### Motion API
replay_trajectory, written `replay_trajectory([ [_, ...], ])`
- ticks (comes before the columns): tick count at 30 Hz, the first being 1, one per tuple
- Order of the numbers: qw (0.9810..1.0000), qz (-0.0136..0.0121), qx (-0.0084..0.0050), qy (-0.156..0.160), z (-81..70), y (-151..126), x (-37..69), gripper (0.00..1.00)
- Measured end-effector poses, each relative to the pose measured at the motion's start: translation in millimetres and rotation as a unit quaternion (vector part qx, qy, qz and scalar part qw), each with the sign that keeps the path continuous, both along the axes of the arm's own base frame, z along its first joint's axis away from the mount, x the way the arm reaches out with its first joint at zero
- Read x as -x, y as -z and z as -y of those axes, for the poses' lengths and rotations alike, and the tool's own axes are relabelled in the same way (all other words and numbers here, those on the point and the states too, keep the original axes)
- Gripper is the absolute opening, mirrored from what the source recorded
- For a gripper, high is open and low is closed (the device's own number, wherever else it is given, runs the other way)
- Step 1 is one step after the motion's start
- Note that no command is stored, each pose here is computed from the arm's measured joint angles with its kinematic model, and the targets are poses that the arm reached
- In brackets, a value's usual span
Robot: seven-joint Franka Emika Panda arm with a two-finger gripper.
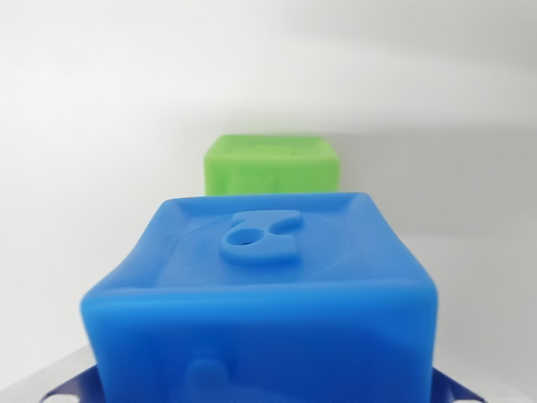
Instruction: Stack cube
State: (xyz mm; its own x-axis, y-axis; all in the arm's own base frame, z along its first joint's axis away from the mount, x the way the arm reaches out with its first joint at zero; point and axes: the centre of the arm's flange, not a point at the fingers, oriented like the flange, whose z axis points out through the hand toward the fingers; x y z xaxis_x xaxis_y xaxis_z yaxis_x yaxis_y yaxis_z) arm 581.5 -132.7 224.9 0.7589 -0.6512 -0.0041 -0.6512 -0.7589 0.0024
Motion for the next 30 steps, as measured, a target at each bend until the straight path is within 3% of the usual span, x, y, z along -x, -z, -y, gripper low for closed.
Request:
replay_trajectory([
  [30, 1.0000, -0.0002, -0.0011, 0.000, -0.4, 50, 1.3, 0.00],
])
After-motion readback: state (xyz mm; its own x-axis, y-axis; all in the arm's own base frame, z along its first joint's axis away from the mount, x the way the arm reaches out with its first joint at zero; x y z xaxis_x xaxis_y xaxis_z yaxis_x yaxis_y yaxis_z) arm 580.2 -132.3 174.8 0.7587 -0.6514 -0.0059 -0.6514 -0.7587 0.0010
